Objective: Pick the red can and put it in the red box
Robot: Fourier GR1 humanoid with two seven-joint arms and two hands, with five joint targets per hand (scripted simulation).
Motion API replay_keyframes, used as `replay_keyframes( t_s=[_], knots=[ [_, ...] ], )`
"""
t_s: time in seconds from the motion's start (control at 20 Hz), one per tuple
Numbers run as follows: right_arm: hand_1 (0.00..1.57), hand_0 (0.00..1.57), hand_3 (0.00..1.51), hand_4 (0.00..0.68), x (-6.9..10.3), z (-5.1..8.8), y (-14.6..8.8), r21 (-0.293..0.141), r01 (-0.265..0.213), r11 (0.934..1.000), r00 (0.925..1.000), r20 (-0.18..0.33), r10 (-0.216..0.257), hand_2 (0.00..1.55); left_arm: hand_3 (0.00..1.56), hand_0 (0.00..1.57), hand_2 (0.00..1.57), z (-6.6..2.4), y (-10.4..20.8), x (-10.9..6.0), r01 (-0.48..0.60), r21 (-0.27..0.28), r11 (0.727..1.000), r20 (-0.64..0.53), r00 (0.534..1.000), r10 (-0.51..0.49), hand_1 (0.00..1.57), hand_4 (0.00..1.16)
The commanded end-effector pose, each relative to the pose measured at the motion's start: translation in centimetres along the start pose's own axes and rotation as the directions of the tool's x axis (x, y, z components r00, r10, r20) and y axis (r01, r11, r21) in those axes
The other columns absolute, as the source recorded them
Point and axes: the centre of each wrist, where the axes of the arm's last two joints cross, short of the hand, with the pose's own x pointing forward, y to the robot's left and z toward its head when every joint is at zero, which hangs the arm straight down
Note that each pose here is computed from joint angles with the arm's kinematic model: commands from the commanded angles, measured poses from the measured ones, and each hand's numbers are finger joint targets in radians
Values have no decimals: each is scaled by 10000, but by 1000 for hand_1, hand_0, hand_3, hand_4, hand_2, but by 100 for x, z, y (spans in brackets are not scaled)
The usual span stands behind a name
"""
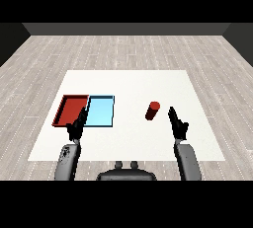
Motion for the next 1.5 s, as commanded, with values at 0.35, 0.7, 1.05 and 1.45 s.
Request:
replay_keyframes(
  t_s=[0.35, 0.7, 1.05, 1.45],
  knots=[
    [0, 0, 0, 0, 238, -419, -365, 923, 1607, 9827, 9462, 2691, -1800, 0, 0, 0, 0, -19, -66, 330, -461, 335, 9984, 3772, 9256, 301, 0, 0],
    [0, 0, 0, 0, 52, -480, -615, 1445, 1544, 9774, 9376, 2904, -1911, 0, 0, 0, 0, -2, 52, 55, -822, 383, 9959, 4021, 9136, 600, 0, 0],
    [0, 0, 0, 0, -53, -386, -572, 1216, 1490, 9813, 9410, 2874, -1785, 0, 0, 0, 0, 89, 64, 89, -839, 97, 9964, 4311, 8995, 715, 0, 0],
    [0, 0, 0, 0, 57, -663, -627, 1202, 1698, 9781, 9403, 2772, -1973, 0, 0, 0, 0, -115, -72, 35, -761, 372, 9964, 4039, 9132, 546, 0, 0]
  ],
)
